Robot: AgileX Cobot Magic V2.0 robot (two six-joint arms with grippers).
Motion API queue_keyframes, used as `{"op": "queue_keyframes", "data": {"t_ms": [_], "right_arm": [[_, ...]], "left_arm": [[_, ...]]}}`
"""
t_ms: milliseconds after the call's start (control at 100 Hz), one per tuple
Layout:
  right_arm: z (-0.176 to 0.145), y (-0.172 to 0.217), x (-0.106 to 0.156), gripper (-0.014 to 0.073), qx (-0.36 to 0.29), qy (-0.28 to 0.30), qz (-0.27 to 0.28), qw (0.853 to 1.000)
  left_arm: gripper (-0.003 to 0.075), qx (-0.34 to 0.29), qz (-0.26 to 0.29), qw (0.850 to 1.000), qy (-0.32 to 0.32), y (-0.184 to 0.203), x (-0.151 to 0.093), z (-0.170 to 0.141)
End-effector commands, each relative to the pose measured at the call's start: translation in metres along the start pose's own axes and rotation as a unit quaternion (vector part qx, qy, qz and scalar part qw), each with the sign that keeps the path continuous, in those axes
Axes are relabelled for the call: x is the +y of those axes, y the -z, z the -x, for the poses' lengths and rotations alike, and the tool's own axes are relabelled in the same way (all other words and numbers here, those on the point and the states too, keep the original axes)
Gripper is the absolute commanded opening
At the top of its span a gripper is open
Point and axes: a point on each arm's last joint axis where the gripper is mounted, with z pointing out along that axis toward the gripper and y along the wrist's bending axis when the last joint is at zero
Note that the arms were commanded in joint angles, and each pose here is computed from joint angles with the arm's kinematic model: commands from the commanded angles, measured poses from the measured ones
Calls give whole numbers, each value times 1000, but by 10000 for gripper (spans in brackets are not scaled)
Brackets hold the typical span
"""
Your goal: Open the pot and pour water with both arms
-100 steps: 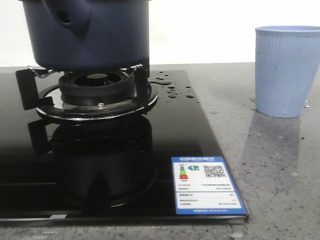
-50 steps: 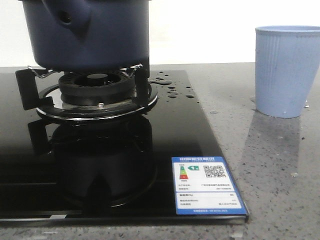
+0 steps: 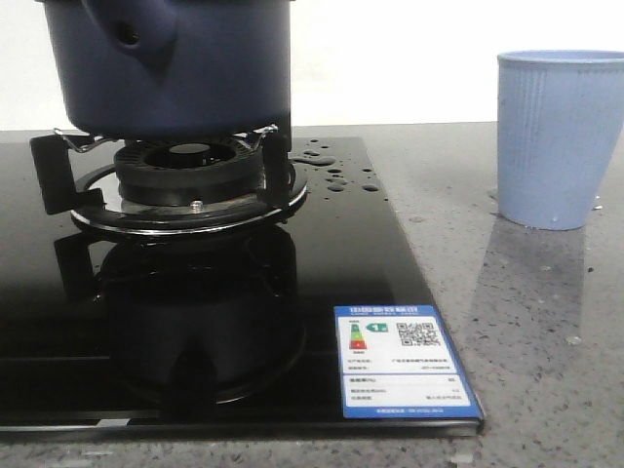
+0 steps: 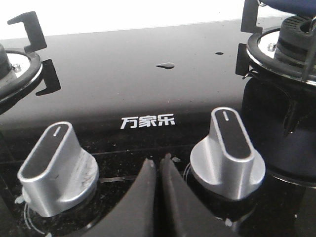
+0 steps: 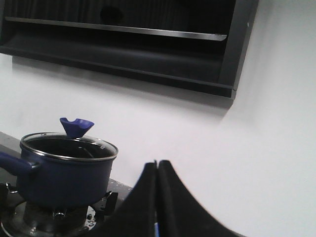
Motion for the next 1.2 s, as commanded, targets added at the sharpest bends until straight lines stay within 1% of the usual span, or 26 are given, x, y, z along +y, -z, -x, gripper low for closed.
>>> {"op": "queue_keyframes", "data": {"t_ms": [0,80,310,370,380,390,400,410,440,450,460,470,480,530,540,550,590,640,710,800,850,950,990,1070,1150,1190], "right_arm": [[-2,-2,-3,-66,9,4,-17,1000],[-12,-2,-6,-66,26,4,-43,999],[-32,-2,-2,-66,55,3,-40,998],[-35,-2,-1,-66,58,-37,-39,997],[-36,-2,-1,-66,60,-30,-39,997],[-36,-2,-1,-66,60,-48,-39,996],[-37,-2,-1,-66,62,-35,-38,997],[-37,-2,-1,-66,62,-50,-40,996],[-39,-1,-2,-66,69,-43,-45,996],[-40,-1,-2,-66,71,-24,-46,996],[-41,-1,-3,-66,76,-42,-52,995],[-41,-1,-3,-66,80,-21,-53,995],[-43,-1,-4,-66,86,-40,-59,994],[-49,1,-6,-66,123,-27,-69,990],[-50,2,-6,-66,130,-8,-68,989],[-53,3,-6,-66,144,-22,-73,987],[-58,5,-6,-66,177,-18,-76,981],[-68,9,-7,-66,230,-51,-91,967],[-77,13,-7,-66,269,-66,-110,955],[-84,15,-8,-66,274,-69,-136,950],[-87,16,-7,-66,270,-82,-151,947],[-99,18,-7,-66,267,-117,-192,937],[-105,19,-6,-66,265,-119,-203,935],[-116,22,-5,-66,263,-110,-217,933],[-125,23,-4,-66,252,-119,-222,934],[-127,25,-3,-66,268,-126,-226,928]], "left_arm": [[-19,-20,5,1000,8,-2,0,-7],[-19,-20,5,1000,8,-2,0,-7],[-19,-20,5,1000,8,-2,0,-7],[-19,-20,5,1000,8,-2,0,-7],[-19,-20,5,1000,8,-2,0,-7],[-19,-20,5,1000,8,-2,0,-7],[-19,-20,5,1000,8,-2,0,-7],[-19,-20,5,1000,8,-2,0,-7],[-19,-20,5,1000,8,-2,0,-7],[-19,-20,5,1000,8,-2,0,-7],[-19,-20,5,1000,8,-2,0,-7],[-19,-20,5,1000,8,-2,0,-7],[-19,-20,5,1000,8,-2,0,-7],[-19,-20,5,1000,8,-2,0,-7],[-19,-20,5,1000,8,-2,0,-7],[-19,-20,5,1000,8,-2,0,-7],[-19,-20,5,1000,8,-2,0,-7],[-19,-20,5,1000,8,-2,0,-7],[-19,-20,5,1000,8,-2,0,-7],[-19,-20,5,1000,8,-2,0,-7],[-19,-20,5,1000,8,-2,0,-7],[-19,-20,5,1000,8,-2,0,-7],[-19,-20,5,1000,8,-2,0,-7],[-19,-20,5,1000,8,-2,0,-7],[-19,-20,5,1000,8,-2,0,-7],[-19,-20,5,1000,8,-2,0,-7]]}}
